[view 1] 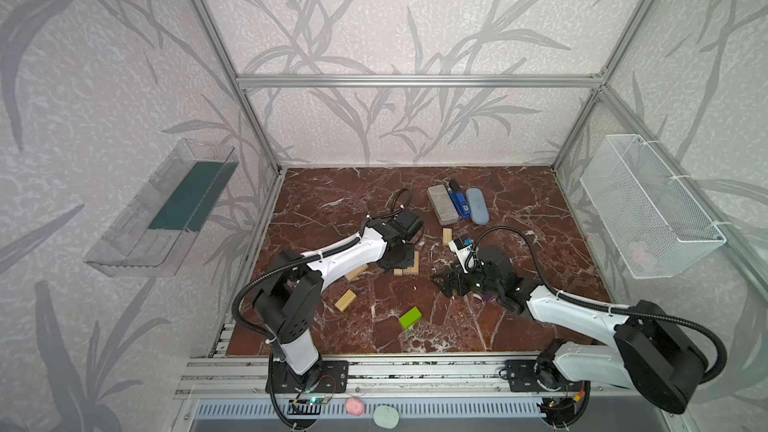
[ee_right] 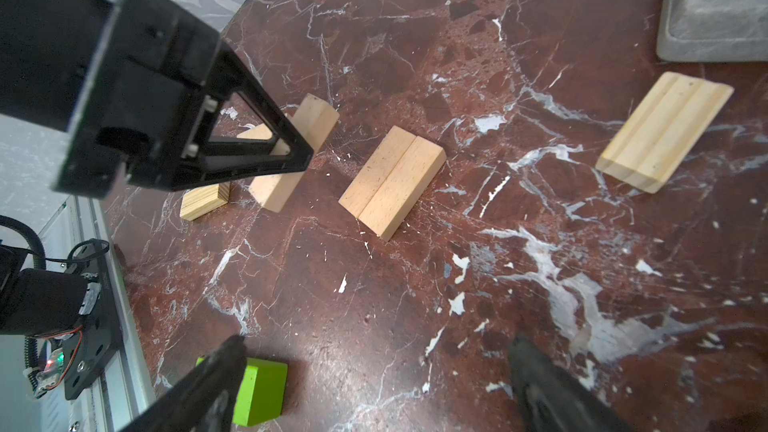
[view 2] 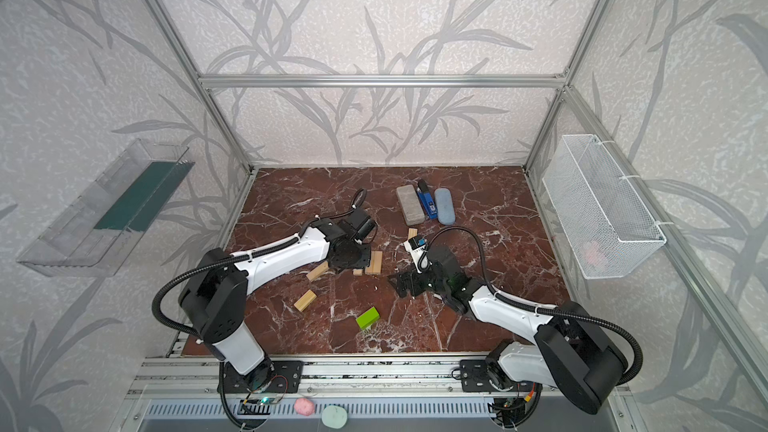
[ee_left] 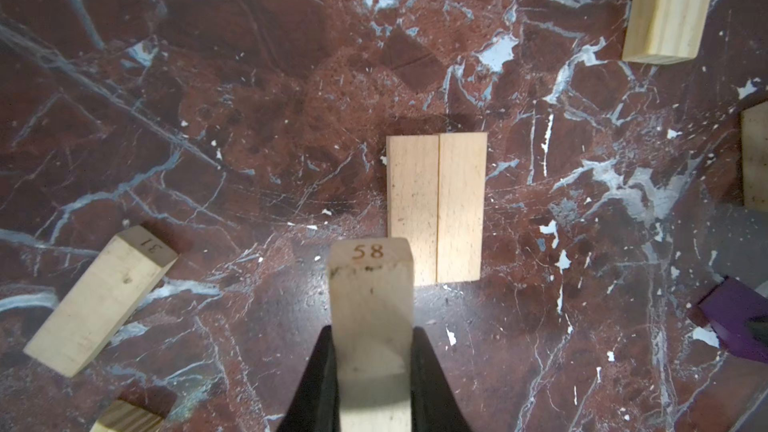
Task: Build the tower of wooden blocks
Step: 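Carry block 58 with the left gripper over the paired blocks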
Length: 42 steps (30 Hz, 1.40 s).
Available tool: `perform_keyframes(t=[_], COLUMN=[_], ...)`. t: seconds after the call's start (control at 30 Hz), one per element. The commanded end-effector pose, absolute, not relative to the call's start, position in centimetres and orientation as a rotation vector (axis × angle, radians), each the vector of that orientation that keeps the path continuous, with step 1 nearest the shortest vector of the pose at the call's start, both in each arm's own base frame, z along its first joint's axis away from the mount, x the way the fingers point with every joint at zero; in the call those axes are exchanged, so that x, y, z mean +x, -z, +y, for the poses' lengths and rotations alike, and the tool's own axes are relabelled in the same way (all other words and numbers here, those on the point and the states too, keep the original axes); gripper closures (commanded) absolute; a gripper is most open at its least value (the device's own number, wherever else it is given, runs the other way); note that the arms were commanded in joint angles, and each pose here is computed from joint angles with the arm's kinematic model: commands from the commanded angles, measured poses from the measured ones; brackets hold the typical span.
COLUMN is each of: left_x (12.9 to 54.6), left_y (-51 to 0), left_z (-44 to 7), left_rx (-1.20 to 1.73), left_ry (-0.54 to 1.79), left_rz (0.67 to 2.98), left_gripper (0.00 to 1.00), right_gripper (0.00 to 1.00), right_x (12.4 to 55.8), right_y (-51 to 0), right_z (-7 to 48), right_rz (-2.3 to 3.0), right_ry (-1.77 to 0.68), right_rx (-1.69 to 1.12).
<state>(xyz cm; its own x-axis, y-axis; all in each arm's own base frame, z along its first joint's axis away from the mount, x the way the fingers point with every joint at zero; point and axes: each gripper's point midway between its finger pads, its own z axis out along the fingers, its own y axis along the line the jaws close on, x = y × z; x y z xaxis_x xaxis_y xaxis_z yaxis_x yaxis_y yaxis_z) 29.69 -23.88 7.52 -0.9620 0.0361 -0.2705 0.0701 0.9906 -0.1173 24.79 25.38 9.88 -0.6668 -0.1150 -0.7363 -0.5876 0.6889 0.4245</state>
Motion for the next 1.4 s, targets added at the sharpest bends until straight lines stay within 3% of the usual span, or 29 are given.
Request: perform_keyframes(t=[0.0,1.37], left_x=[30.4,32.5], left_y=[-7.7,-4.8], left_z=[-24.4,-26.2], left_rx=[0.100,0.143], left_ry=[0.169,0.089], left_rz=[2.873,2.917], left_gripper=[0.88,0.94], right_gripper=[0.03,0.03], right_x=[25.0,24.9], right_y=[-10.6,-11.4], right_z=[25.5,26.1], right_rz=[2.163,2.118], right_ry=[-0.885,-0.926], right_rx=[-0.533,-0.561])
